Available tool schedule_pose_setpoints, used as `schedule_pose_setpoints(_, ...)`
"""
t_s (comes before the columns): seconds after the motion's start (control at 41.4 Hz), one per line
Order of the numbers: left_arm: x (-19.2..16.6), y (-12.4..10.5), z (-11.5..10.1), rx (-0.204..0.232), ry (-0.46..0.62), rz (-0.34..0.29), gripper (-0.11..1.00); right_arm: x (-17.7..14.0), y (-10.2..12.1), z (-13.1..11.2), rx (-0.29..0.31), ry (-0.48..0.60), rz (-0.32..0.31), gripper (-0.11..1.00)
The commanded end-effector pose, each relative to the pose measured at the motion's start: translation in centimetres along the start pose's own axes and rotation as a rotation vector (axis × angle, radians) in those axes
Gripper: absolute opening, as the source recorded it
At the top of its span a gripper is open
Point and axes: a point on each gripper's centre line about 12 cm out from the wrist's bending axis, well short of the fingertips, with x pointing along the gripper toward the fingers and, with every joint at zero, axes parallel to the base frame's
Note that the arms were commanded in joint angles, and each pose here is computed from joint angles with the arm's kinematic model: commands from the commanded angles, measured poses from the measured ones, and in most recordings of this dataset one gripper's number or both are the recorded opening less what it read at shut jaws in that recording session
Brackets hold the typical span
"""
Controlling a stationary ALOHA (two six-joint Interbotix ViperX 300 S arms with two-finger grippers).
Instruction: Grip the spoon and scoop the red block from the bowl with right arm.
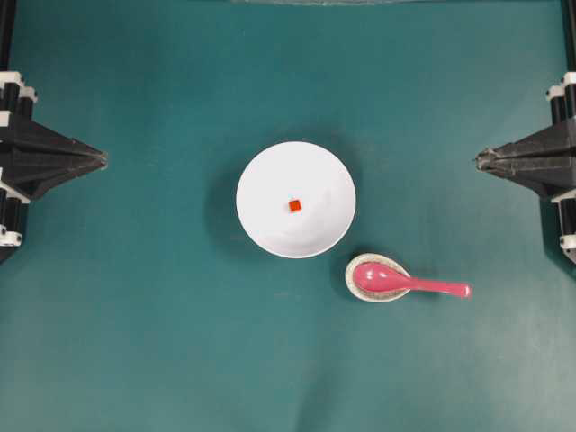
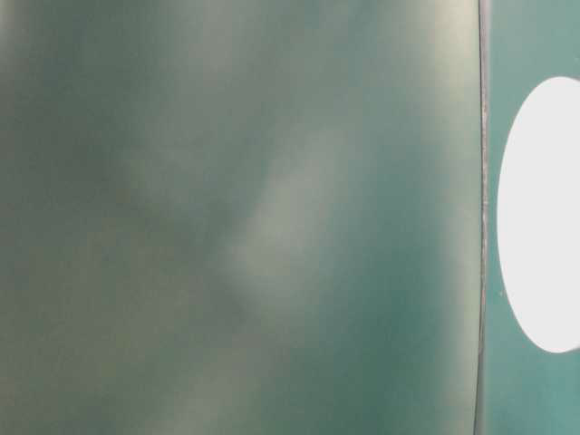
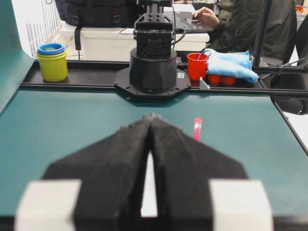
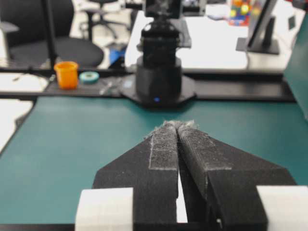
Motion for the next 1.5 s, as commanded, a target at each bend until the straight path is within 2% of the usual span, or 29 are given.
schedule_pose_setpoints(0.0, 0.7, -0.1, 1.2, -0.046, 0.003, -0.004, 0.00, 0.3, 0.1, 0.9, 0.017, -0.028, 0.001, 0.00)
schedule_pose_setpoints(0.048, 0.9, -0.1, 0.9, -0.066, 0.049, -0.003, 0.00, 0.3, 0.0, 0.9, 0.030, -0.035, -0.002, 0.00)
schedule_pose_setpoints(0.339, 1.1, -0.1, -0.3, -0.051, 0.140, -0.002, 0.00, 0.4, 0.0, 0.6, 0.039, -0.015, -0.004, 0.00)
schedule_pose_setpoints(0.58, 0.8, -0.1, -1.6, -0.039, 0.255, 0.001, 0.00, 0.5, 0.0, -0.6, 0.051, 0.081, -0.007, 0.00)
schedule_pose_setpoints(0.774, 0.7, -0.1, -1.8, -0.036, 0.273, 0.001, 0.00, 0.6, 0.0, -0.7, 0.051, 0.094, -0.007, 0.02)
schedule_pose_setpoints(1.161, 0.7, 0.3, -2.1, -0.037, 0.296, 0.018, 0.00, 0.6, 0.0, -0.4, 0.051, 0.088, -0.005, 0.39)
schedule_pose_setpoints(1.354, 0.7, 0.8, -2.1, -0.039, 0.295, 0.043, 0.00, 0.8, 0.1, -1.1, 0.050, 0.112, 0.000, 0.45)
schedule_pose_setpoints(1.475, 0.6, 0.9, -2.4, -0.032, 0.314, 0.047, 0.00, 1.3, 1.1, -2.7, 0.051, 0.159, 0.041, 0.45)
